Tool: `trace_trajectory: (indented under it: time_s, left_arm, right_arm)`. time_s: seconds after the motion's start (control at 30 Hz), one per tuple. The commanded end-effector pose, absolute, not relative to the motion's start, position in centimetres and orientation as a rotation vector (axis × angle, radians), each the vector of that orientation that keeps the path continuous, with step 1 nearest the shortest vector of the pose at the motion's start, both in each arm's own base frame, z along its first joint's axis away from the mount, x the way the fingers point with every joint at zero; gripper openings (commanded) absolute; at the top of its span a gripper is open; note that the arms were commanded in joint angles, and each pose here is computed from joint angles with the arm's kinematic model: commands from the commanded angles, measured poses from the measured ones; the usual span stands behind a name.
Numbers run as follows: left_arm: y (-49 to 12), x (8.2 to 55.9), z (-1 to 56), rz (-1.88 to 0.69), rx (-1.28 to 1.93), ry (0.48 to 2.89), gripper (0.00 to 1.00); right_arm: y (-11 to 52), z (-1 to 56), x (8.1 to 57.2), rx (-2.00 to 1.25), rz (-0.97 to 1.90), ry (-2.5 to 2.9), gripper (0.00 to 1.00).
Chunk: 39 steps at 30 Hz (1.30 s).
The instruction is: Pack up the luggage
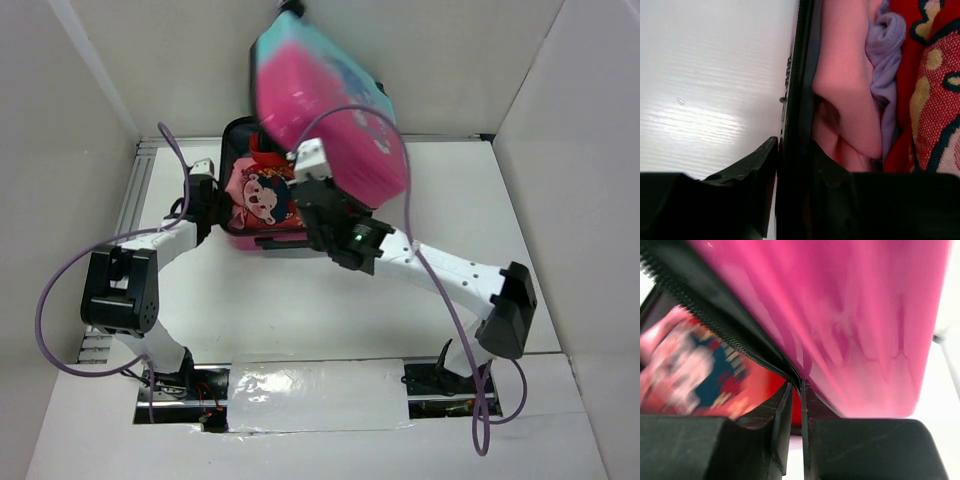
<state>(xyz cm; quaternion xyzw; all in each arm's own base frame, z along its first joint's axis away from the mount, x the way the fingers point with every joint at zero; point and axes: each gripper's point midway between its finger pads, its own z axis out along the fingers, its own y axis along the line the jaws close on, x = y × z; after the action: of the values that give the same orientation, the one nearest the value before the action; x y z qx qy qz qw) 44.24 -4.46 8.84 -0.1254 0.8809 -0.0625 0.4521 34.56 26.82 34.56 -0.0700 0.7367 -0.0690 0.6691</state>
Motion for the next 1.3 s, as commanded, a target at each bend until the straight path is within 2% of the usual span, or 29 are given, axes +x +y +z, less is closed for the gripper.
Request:
trace_trajectory:
  time_s: [0.0,0.03,0.13,0.17,0.2,0.27,0.33,0.37,0.43,0.63,0.77,0.87,0.93,1.0,1.13,1.2,1.23,1.27]
  left_arm:
    - [-10.0,39.0,5.7,-0.409,-0.31,2.386,0.43]
    - [-9.5,38.7,6.0,-0.416,-0.341,2.399,0.48]
    - [-7.9,38.6,9.5,-0.441,-0.415,2.35,0.69]
    - [-7.0,38.8,11.2,-0.467,-0.466,2.309,0.75]
    - [-6.4,38.9,13.2,-0.47,-0.484,2.267,0.83]
    - [-4.5,37.8,17.8,-0.485,-0.544,2.169,0.93]
    - [-2.7,36.8,22.7,-0.47,-0.573,2.049,0.96]
    - [-1.0,36.4,23.9,-0.444,-0.612,2.012,1.0]
    - [0.3,35.2,26.0,-0.414,-0.635,1.99,1.0]
    - [2.7,31.7,28.1,-0.334,-0.655,1.93,1.0]
    - [2.7,30.9,23.9,-0.346,-0.738,1.995,1.0]
    - [2.6,31.6,21.3,-0.376,-0.782,2.008,0.98]
    - [3.6,32.9,19.5,-0.358,-0.841,2.007,0.97]
    - [4.1,33.6,18.1,-0.332,-0.874,2.046,0.95]
    - [5.8,37.4,16.7,-0.306,-0.909,2.032,0.94]
    - [7.0,40.0,17.8,-0.298,-0.894,2.005,0.93]
    - [7.2,41.4,15.8,-0.305,-0.909,2.047,0.91]
    - [7.7,43.3,16.9,-0.304,-0.877,2.011,0.91]
  right_arm:
    - [32.2,36.1,33.4,-0.338,0.056,1.632,0.02]
    - [33.3,36.7,32.7,-0.352,0.121,1.629,0.05]
    - [34.4,38.8,30.5,-0.356,0.249,1.608,0.25]
    - [33.8,41.1,29.7,-0.315,0.332,1.58,0.31]
    - [33.1,41.6,29.9,-0.316,0.357,1.587,0.42]
    - [33.7,43.9,28.8,-0.363,0.488,1.568,0.52]
    - [33.9,44.2,27.7,-0.413,0.519,1.575,0.66]
    - [33.4,44.3,27.2,-0.393,0.524,1.575,0.7]
    - [31.9,43.4,28.0,-0.332,0.479,1.601,0.8]
    - [24.6,41.7,32.8,-0.107,0.382,1.68,0.88]
    - [18.6,39.6,36.6,0.02,0.282,1.71,0.97]
    - [13.7,36.3,40.8,0.101,0.276,1.791,0.97]
    - [9.6,33.4,44.1,0.179,0.267,1.836,0.95]
    - [9.2,33.1,45.0,0.177,0.284,1.837,0.95]
    - [6.5,28.0,49.8,0.226,0.263,1.927,0.88]
    - [5.8,27.0,51.9,0.229,0.284,1.934,0.86]
    - [6.2,23.7,53.3,0.226,0.293,1.993,0.85]
    - [6.8,22.9,54.3,0.206,0.323,1.994,0.85]
